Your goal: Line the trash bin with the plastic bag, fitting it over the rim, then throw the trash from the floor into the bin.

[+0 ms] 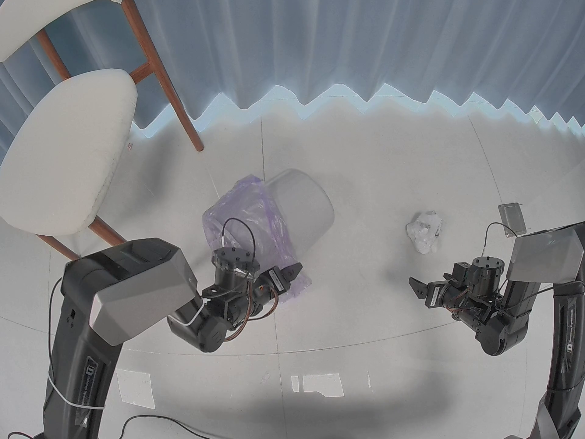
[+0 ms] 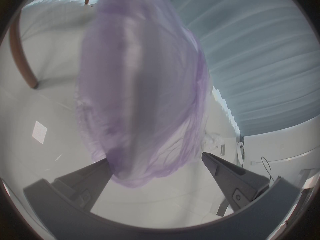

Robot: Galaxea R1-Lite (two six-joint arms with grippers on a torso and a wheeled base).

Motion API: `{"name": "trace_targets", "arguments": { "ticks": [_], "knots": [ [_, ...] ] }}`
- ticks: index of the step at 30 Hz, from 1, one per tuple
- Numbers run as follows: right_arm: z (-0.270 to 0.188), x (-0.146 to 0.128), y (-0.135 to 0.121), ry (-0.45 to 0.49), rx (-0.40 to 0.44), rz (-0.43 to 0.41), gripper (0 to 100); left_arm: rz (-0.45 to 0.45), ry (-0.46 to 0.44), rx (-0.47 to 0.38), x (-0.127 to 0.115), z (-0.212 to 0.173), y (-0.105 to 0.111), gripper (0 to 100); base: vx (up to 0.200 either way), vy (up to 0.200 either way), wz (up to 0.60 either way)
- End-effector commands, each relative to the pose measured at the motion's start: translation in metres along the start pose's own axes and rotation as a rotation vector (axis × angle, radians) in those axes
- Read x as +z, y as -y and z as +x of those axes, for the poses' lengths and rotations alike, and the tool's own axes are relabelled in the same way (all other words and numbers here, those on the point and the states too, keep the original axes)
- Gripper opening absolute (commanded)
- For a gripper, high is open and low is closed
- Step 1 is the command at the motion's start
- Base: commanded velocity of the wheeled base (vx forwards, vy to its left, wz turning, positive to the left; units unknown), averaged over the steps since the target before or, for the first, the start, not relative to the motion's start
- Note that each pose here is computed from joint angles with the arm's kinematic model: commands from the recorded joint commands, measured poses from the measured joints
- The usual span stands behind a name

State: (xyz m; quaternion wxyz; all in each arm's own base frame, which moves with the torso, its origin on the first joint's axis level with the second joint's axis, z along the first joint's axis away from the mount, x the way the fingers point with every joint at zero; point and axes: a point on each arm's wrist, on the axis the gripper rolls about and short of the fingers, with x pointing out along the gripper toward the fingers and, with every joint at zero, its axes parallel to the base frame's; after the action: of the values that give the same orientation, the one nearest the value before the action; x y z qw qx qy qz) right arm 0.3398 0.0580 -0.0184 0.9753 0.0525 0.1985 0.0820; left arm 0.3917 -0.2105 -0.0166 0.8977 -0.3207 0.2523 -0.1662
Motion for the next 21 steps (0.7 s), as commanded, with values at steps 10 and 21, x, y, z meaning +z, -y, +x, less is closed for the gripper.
{"name": "trace_targets", "arguments": {
  "ticks": [10, 21],
  "knots": [
    [-0.012, 0.008, -0.015, 0.020, 0.044, -0.009, 100, -0.016, 0.062, -0.029, 0.020, 0.026, -0.010, 100, 0.000, 0.000, 0.00],
    [-0.012, 0.004, -0.018, 0.043, 0.057, -0.004, 100, -0.024, 0.091, -0.006, 0.023, 0.025, -0.010, 0, 0.000, 0.000, 0.00]
  ]
}}
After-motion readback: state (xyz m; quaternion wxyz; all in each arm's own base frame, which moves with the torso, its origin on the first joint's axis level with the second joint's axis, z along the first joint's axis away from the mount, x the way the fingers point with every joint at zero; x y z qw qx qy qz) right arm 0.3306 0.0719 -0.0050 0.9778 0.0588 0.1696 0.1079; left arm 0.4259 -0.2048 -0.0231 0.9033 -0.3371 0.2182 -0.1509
